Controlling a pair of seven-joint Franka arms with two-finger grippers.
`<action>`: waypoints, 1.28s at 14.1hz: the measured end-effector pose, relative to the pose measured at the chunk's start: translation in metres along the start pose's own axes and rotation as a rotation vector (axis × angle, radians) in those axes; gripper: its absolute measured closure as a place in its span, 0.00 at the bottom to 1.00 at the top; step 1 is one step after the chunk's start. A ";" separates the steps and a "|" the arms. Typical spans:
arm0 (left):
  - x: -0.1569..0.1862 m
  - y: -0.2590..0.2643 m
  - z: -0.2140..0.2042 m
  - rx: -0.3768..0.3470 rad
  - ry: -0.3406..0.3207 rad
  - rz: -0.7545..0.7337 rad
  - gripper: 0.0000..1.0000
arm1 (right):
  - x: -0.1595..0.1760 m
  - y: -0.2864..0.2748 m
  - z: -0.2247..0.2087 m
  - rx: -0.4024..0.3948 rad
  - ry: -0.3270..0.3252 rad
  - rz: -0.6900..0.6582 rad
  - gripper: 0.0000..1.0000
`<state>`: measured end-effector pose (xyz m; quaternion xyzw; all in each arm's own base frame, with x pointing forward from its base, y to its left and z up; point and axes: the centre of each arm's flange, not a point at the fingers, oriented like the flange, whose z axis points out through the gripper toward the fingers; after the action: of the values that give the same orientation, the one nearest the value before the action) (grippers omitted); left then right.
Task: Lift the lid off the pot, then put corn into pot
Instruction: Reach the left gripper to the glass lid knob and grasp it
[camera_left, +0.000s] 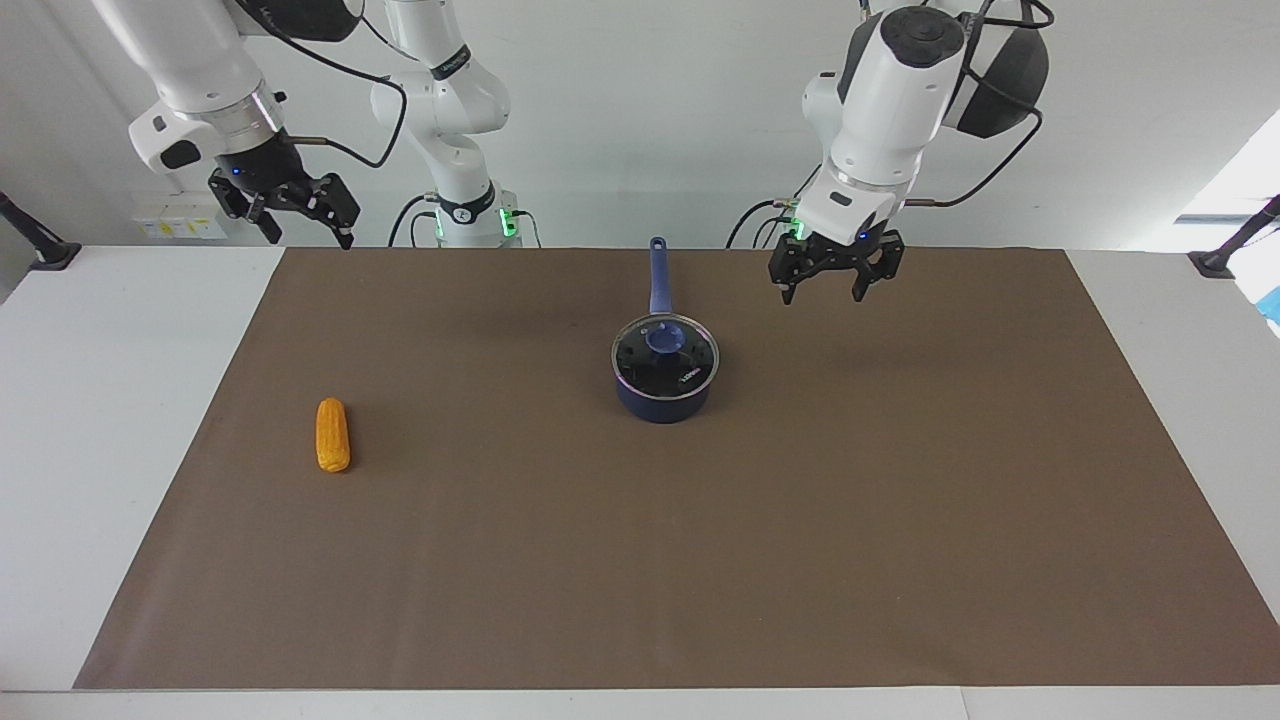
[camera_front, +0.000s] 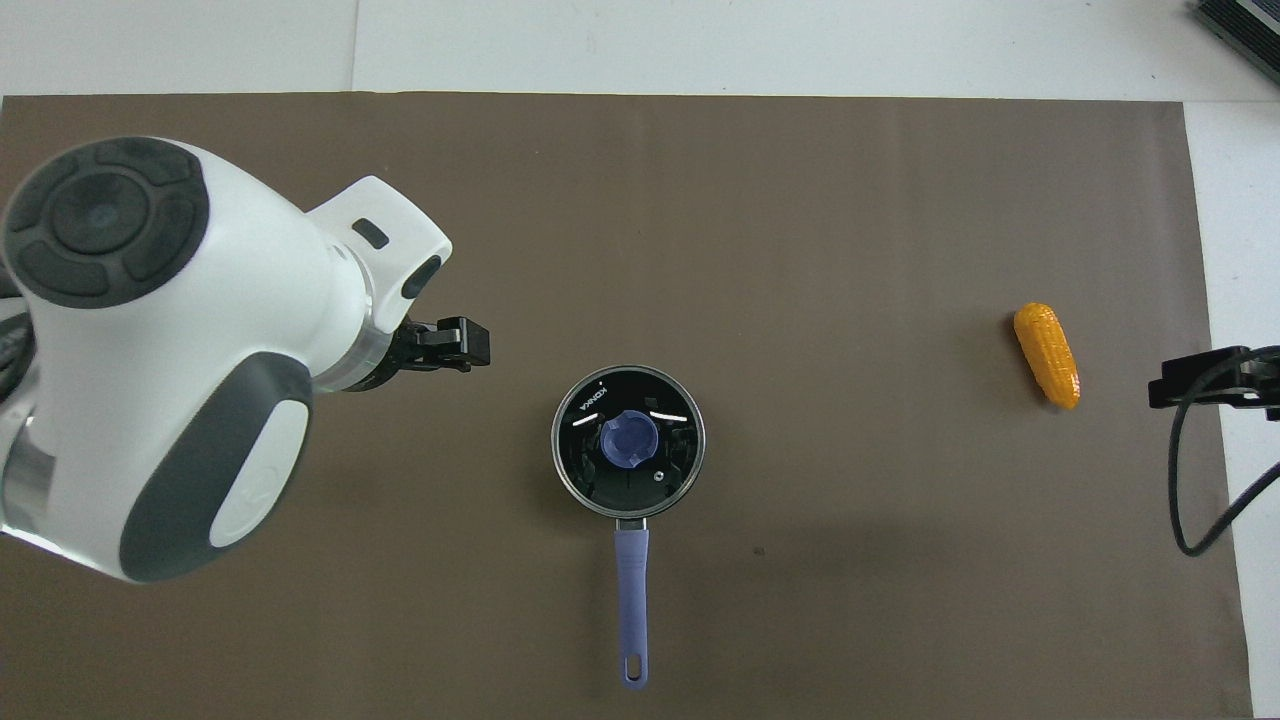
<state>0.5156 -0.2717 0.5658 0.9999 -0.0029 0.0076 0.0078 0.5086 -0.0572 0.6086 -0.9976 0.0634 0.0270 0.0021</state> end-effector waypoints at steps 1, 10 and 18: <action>-0.002 0.015 0.008 -0.004 0.001 -0.003 0.00 | 0.004 0.003 0.011 0.001 0.012 -0.016 0.00; -0.028 0.144 0.117 -0.005 -0.014 -0.033 0.00 | 0.096 0.045 0.200 -0.034 0.077 -0.266 0.00; -0.055 0.153 0.166 0.026 -0.050 -0.028 0.00 | 0.126 0.031 0.270 -0.068 0.111 -0.581 0.00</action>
<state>0.4624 -0.4265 0.4018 0.9998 0.0110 -0.0177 -0.0050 0.6153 -0.1023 0.3322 -0.9734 -0.2259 -0.0273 -0.0273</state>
